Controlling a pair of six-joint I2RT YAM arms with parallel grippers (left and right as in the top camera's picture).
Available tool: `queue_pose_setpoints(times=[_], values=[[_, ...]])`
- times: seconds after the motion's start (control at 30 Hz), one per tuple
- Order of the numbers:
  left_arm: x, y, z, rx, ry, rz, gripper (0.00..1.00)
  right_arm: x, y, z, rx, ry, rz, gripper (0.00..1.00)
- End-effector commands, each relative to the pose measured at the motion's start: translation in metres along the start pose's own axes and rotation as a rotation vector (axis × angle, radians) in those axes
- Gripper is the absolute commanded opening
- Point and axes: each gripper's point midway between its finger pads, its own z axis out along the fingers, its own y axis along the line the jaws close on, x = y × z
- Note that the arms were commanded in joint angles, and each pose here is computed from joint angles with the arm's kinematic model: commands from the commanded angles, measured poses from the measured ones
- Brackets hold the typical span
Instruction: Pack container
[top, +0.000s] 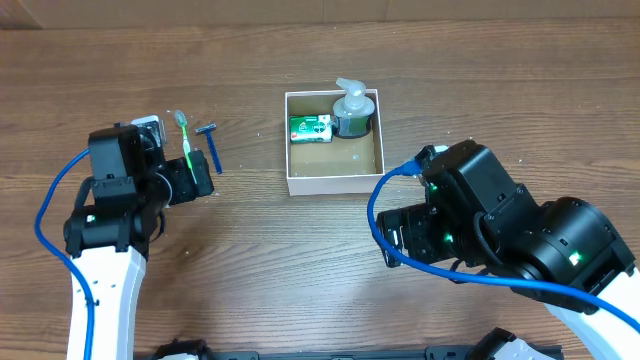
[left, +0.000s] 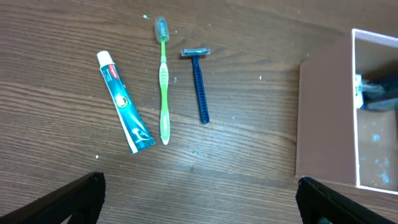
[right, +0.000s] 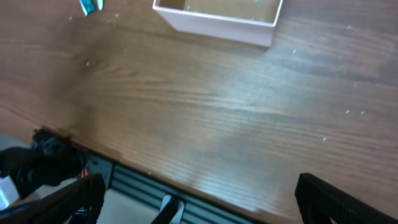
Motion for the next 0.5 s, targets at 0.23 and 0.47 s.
queue_pose_setpoints(times=[0.23,0.47], values=[[-0.024,-0.001,-0.015,0.003,-0.1,0.003,1.0,0.001,-0.014,-0.063,-0.026,-0.286,-0.014,1.0],[-0.032,-0.001,-0.008,0.006,-0.118,0.008,1.0,-0.003,-0.035,-0.103,0.019,-0.5,0.013,1.0]])
